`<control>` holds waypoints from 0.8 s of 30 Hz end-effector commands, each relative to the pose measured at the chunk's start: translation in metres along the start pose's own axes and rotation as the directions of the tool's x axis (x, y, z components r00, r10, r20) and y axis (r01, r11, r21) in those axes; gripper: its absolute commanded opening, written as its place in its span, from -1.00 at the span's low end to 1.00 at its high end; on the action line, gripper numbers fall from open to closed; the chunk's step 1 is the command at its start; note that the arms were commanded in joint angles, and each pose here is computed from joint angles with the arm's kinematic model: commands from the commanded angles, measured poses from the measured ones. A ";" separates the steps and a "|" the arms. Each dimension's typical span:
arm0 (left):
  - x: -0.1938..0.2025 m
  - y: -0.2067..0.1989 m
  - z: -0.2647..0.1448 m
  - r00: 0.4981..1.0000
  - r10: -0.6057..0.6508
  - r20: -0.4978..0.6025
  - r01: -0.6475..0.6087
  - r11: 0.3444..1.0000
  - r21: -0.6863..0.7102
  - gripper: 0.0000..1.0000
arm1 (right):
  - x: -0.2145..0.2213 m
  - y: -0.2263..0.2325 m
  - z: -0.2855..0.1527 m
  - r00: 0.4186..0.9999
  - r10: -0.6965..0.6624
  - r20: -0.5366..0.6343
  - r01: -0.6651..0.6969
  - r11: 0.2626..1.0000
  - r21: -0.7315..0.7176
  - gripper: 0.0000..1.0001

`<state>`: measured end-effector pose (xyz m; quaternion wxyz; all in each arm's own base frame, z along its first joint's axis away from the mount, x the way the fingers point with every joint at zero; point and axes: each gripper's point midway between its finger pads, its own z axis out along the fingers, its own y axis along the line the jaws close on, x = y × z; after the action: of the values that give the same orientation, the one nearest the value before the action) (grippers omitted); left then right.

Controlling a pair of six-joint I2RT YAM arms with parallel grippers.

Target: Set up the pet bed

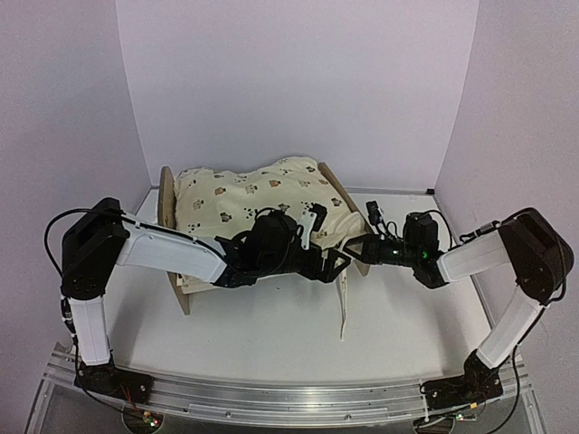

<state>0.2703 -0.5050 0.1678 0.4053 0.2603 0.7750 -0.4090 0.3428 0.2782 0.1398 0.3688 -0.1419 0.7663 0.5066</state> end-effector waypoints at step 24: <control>-0.030 -0.001 -0.013 0.739 0.672 0.049 -0.673 0.740 0.007 -0.23 | -0.012 0.029 -0.021 0.999 -0.034 -0.034 0.026 0.978 -0.207 -1.00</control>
<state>0.2754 -0.4865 0.1749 0.5005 0.4801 0.6716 -0.2607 0.3280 0.2670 0.1487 0.3348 -0.1713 0.7419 0.5551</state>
